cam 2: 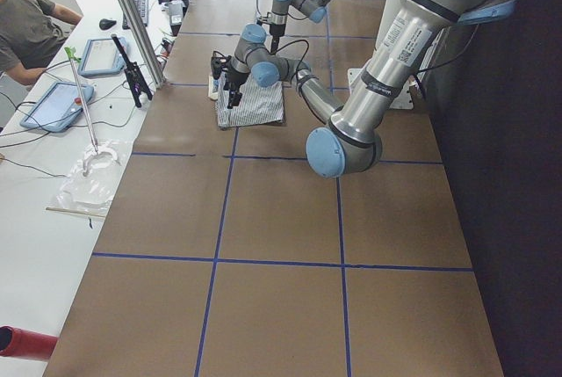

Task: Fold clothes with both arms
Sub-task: 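Release the hem near the collar and hold both grippers above the folded shirt, then grasp the shirt's side edge with the right gripper and drag it toward the robot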

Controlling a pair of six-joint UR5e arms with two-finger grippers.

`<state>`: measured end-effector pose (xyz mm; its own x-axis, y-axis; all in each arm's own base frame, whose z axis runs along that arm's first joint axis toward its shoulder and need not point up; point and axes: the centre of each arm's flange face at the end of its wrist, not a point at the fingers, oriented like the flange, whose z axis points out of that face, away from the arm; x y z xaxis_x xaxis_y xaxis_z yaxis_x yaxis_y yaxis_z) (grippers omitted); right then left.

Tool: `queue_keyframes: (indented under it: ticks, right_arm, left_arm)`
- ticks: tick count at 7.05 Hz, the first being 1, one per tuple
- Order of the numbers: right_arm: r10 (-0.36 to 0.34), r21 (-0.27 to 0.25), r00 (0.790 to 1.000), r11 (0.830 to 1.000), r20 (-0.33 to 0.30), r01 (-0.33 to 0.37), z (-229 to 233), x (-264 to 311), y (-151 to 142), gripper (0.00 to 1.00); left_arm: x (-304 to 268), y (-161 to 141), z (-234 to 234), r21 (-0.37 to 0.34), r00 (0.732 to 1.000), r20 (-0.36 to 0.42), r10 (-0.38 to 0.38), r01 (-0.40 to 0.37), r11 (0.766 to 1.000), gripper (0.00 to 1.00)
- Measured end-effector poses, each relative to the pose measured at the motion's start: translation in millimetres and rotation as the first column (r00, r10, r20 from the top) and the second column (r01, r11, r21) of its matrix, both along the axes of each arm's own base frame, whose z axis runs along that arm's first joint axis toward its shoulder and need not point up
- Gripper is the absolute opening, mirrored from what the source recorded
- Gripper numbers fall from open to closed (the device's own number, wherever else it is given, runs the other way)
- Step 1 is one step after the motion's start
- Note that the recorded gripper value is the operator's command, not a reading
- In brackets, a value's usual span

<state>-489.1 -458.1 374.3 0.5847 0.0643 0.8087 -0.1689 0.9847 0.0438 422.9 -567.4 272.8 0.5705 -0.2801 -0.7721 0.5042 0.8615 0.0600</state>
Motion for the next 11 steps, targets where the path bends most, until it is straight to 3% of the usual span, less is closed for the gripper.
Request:
queue_keyframes:
  ticks: [2, 7, 8, 11]
  right_arm:
    - [-0.008, -0.014, 1.0, 1.0, -0.016, 0.007, -6, 0, 4, 0.02]
    - [-0.023, -0.014, 1.0, 1.0, -0.02, 0.022, -9, 1, 15, 0.0]
    - [-0.031, -0.009, 0.999, 0.999, -0.012, 0.031, -7, 11, 28, 0.0]
    - [-0.134, -0.017, 0.991, 0.991, -0.001, 0.134, 12, 55, 123, 0.0]
  left_arm:
    - [0, 0, 1, 0.0, 1.0, 0.001, 0.0, 0.0, 1.0, 1.0]
    - [1, 0, 0, 0.001, 1.0, -0.001, 0.001, -0.001, 1.0, 1.0]
    - [1, 1, -2, 0.003, 1.0, -0.003, 0.001, -0.001, 1.0, 1.0]
    - [3, 5, -4, 0.004, 1.0, -0.008, 0.004, -0.004, 1.0, 1.0]
